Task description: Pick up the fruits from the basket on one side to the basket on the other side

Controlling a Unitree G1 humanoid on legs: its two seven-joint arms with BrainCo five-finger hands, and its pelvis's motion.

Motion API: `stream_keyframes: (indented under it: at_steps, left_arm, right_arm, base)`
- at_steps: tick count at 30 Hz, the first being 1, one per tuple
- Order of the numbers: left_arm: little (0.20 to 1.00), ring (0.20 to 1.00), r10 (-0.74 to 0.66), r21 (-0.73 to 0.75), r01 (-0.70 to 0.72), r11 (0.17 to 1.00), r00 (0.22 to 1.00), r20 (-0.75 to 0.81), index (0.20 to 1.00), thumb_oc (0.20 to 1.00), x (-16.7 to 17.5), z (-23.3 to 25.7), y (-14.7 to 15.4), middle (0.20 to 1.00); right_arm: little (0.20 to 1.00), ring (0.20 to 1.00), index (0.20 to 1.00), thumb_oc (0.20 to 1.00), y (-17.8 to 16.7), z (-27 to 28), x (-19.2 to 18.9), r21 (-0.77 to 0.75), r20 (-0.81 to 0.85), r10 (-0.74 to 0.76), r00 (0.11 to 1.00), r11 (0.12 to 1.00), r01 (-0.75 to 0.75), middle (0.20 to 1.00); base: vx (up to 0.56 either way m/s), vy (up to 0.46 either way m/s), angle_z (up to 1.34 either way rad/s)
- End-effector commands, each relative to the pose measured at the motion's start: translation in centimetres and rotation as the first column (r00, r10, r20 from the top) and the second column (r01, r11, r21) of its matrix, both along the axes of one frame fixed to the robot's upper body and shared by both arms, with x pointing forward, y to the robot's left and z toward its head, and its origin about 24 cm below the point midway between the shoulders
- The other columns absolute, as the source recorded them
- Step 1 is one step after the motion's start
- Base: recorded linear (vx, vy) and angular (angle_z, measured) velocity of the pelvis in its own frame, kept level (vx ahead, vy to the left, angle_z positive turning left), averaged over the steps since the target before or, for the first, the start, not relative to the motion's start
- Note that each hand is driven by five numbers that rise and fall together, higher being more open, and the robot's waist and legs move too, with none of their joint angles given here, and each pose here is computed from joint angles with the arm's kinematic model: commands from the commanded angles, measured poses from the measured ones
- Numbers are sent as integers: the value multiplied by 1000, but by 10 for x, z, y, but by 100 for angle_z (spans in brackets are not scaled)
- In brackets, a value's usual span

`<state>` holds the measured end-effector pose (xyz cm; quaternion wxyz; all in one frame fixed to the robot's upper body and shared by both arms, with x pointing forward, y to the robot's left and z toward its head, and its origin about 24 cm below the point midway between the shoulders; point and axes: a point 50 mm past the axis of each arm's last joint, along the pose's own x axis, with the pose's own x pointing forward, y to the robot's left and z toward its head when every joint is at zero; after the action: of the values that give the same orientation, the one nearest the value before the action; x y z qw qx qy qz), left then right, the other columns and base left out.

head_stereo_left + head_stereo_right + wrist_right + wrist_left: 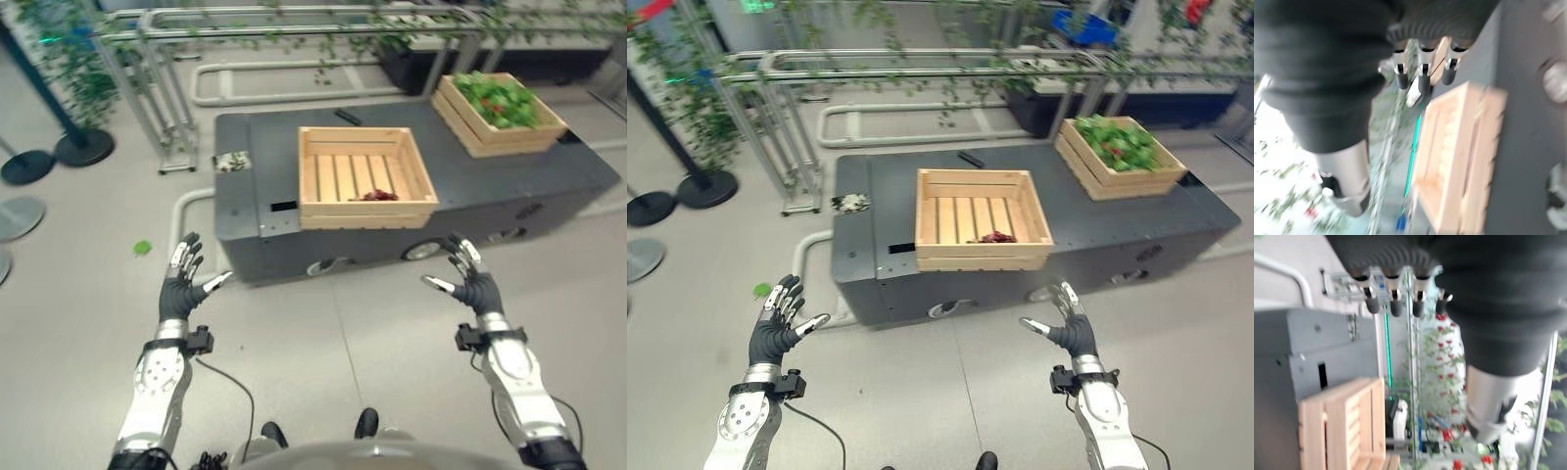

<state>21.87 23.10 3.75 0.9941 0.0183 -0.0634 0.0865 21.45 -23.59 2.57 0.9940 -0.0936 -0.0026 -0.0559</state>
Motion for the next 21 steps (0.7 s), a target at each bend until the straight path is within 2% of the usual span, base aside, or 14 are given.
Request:
stream_keyframes:
  at_steps: [1,12,21]
  left_arm:
    - [1000,1000,-35,59,29,998,994,107,1000,1000,8,21,-3,1000]
    - [1000,1000,-29,54,24,998,995,95,1000,1000,12,17,-4,1000]
    - [1000,1000,0,89,-8,996,996,86,1000,1000,12,16,-3,1000]
  right_arm:
    - [1000,1000,1000,1000,-6,31,12,-21,158,-4,987,1000,8,1000]
    - [1000,1000,1000,1000,-10,36,10,-5,179,8,984,1000,-8,1000]
    - [1000,1000,1000,1000,-8,31,15,-30,165,5,986,1000,0,1000]
  base:
    - [56,-227,-33]
    - [58,-250,-17]
    - [101,14,-12]
